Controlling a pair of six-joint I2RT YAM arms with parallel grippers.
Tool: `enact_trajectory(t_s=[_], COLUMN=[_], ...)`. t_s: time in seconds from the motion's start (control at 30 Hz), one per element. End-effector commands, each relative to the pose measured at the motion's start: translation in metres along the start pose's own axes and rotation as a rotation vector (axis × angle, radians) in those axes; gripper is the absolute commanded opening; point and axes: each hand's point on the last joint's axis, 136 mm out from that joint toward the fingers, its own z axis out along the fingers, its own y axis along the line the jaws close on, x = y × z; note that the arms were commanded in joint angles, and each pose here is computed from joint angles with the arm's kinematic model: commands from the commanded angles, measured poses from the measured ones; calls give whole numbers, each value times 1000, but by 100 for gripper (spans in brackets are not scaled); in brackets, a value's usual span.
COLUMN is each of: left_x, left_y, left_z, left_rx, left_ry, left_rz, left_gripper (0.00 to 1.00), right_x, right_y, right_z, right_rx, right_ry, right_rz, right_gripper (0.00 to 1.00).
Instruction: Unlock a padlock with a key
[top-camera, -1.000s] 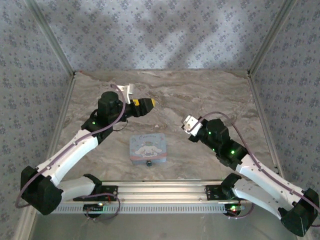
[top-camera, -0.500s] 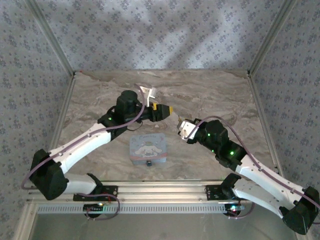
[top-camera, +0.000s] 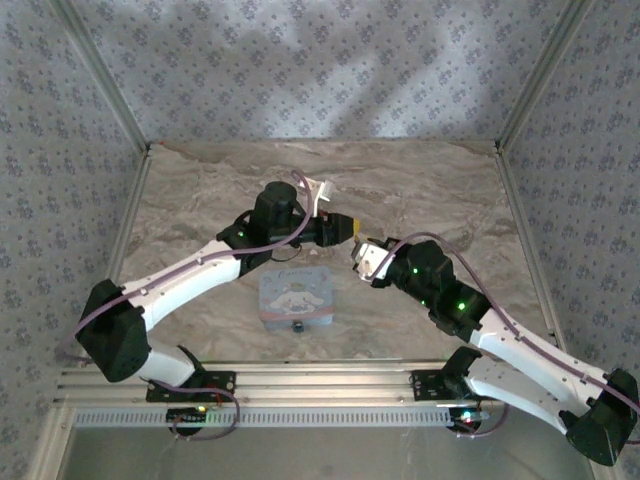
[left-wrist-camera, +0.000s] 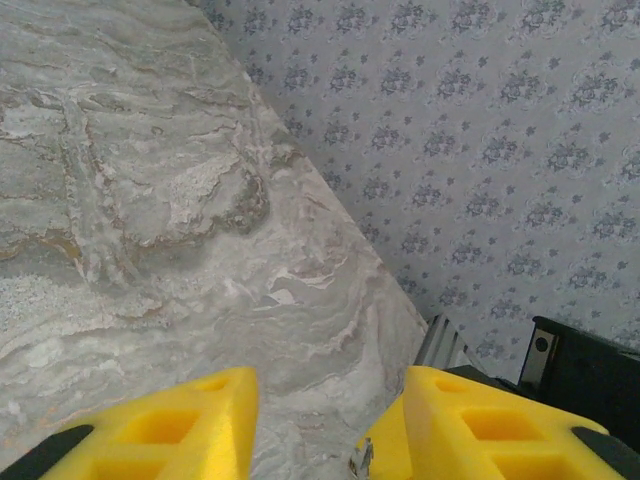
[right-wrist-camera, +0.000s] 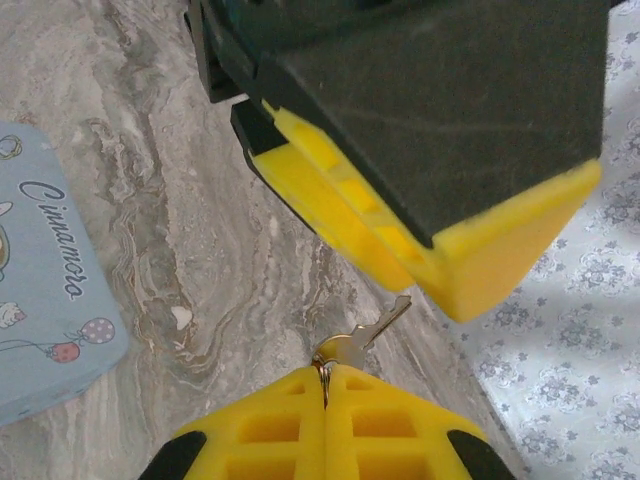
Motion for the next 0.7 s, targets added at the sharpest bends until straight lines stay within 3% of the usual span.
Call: enact_trajectory(t_s=[0.0, 0.33, 0.53, 0.67], left_x=[-10, -9, -11, -13], left_y=[-20, -19, -16, -12], left_z=[3, 6, 3, -6], left_rx=[64, 67, 39, -8], left_ry=[-15, -5, -21, -43], left_rz=[26, 23, 36, 66], left_gripper=[38, 19, 1, 0], right_x=[-15, -15, -11, -5], right_y=[-16, -19, -15, -5], right_z=[-2, 0, -1, -3], right_rx=[53, 70, 50, 7], right_ry=[-37, -30, -19, 0], right_rz=[4, 22, 33, 74], right_gripper=[0, 0, 0, 20])
